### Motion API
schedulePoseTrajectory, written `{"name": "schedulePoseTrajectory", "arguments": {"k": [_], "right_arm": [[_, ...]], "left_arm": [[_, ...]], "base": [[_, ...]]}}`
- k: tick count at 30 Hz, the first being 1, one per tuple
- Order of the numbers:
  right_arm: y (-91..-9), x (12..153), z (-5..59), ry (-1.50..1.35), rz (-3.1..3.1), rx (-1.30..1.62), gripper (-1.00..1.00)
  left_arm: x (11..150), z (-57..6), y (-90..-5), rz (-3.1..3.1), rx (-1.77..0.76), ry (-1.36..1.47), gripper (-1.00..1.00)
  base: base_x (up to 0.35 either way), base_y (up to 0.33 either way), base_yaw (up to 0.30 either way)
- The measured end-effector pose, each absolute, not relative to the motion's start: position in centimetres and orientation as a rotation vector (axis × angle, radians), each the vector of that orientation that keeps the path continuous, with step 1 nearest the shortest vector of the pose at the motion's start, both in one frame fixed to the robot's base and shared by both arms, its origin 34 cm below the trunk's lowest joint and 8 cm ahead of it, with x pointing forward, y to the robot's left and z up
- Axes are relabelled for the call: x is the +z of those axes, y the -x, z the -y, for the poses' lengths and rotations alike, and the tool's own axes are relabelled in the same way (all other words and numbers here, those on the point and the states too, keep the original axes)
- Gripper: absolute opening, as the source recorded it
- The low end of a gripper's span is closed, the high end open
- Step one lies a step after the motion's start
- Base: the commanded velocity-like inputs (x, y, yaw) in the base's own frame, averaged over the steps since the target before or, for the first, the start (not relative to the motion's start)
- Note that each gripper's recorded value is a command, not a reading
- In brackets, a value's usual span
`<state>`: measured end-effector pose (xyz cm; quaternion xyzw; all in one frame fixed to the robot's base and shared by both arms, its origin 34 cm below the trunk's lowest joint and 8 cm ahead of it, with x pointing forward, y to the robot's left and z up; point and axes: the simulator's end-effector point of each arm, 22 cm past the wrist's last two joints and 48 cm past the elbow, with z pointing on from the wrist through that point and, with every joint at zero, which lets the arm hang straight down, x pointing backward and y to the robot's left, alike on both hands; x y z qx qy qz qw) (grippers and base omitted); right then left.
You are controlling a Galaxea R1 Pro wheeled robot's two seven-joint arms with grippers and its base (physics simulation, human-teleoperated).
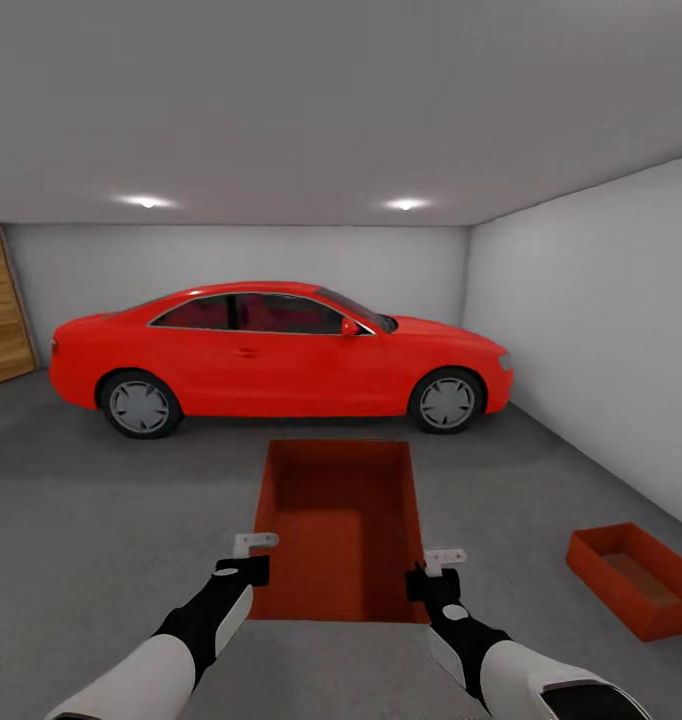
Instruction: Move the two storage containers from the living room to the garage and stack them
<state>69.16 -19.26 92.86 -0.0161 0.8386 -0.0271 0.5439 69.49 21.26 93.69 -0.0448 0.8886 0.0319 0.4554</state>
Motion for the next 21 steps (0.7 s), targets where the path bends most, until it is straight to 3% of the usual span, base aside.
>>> {"name": "schedulePoseTrajectory", "arguments": {"k": [21], "right_arm": [[-68.56,91.97,19.32,0.037,-2.011,-0.065,-1.0]], "left_arm": [[92.79,-21.2,-68.97,-2.213,0.081,0.108,-1.0]], "base": [[0.0,0.0,-0.281]]}}
